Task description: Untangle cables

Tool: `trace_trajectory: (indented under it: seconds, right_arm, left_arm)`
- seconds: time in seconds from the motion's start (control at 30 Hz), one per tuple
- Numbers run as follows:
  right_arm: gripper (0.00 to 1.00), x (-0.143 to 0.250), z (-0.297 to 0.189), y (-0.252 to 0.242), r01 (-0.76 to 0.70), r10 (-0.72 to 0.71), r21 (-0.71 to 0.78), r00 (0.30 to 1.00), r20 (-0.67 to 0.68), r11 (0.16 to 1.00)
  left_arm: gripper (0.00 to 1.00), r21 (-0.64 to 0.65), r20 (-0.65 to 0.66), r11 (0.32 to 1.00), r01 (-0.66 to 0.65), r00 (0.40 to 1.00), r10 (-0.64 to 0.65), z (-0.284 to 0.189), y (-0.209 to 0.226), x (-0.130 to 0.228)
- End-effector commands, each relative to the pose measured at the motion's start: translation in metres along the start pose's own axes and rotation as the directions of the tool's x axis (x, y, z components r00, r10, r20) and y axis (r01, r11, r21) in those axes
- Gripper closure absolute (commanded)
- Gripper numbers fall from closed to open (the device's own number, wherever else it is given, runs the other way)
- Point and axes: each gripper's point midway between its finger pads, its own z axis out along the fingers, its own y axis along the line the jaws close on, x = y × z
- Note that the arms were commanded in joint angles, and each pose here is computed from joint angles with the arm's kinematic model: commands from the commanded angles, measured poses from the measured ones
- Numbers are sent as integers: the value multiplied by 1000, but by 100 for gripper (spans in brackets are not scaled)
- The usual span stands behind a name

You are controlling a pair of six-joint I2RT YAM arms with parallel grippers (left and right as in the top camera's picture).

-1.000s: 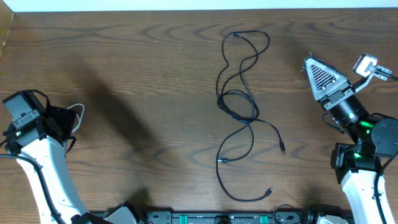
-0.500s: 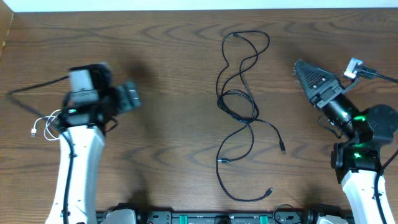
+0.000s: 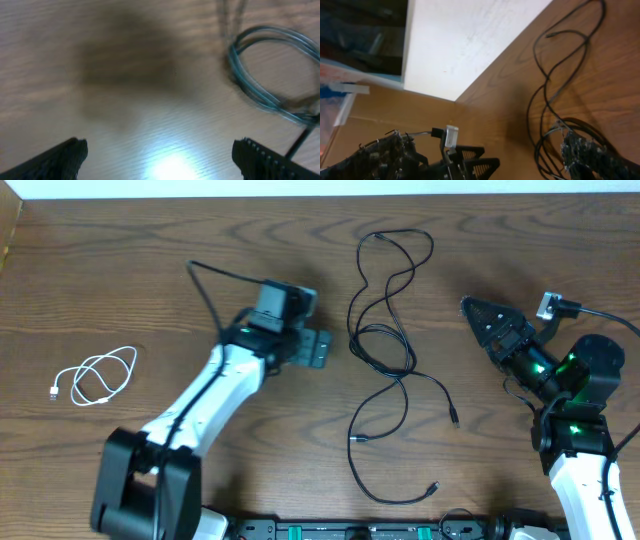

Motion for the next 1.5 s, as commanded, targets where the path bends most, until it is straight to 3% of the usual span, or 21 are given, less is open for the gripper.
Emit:
trace_trajectory:
  seconds: [0.0,0.1,0.17,0.33,0.43,0.47,0.53,0.57,0.6,0.67,0.83,1.03,1.13,1.47]
  right_arm:
    - [1,-6,-2,-3,27,-28,29,999,31,999]
    - [1,-6,-2,-3,27,-28,29,999,31,999]
    - [1,-6,-2,-3,28,-29,29,999,30,999]
    - [1,-7,-2,-4,79,-80,33,996,32,996]
    - [1,-8,-2,-6,76,-78,46,996,41,996]
    - [1,-8,-2,-6,81,-83,47,996,41,996]
    - [1,-9,-2,-7,94,-96,50,994,43,994]
    - [1,-9,-2,-7,101,-103,50,994,43,994]
    - [1,-9,-2,-7,112,-114,52,993,44,992]
    - [1,-9,-2,-7,112,-114,53,992,46,992]
    - [1,-11,-2,-12,109,-113,77,992,55,991]
    - [1,-18,-4,-24,112,-127,146,987,96,983]
    - [1,-19,-4,-25,112,-128,149,987,100,982]
    - [1,-19,-4,-25,111,-128,151,986,103,982]
  left_arm:
    - [3,35,39,996,-84,996,82,19,-27,-9]
    - [3,44,70,990,-133,989,130,30,-37,-15]
    - [3,42,73,964,-261,964,257,37,-43,-14]
    - [6,26,80,842,-538,841,535,38,-47,-12]
    - [33,25,95,711,-703,709,699,38,-51,-11]
    - [35,53,118,667,-744,668,735,37,-58,-9]
    - [34,95,171,590,-802,596,784,35,-70,-7]
    - [29,103,198,536,-838,546,814,34,-75,-6]
    - [22,93,227,434,-896,443,867,33,-79,-6]
    - [15,71,234,354,-933,360,903,33,-79,-6]
    - [13,87,246,306,-948,318,915,33,-82,0]
    - [13,93,380,104,-990,132,915,25,-104,8]
    - [13,87,380,71,-994,99,920,28,-103,10]
    - [14,155,361,66,-986,119,925,53,-99,29]
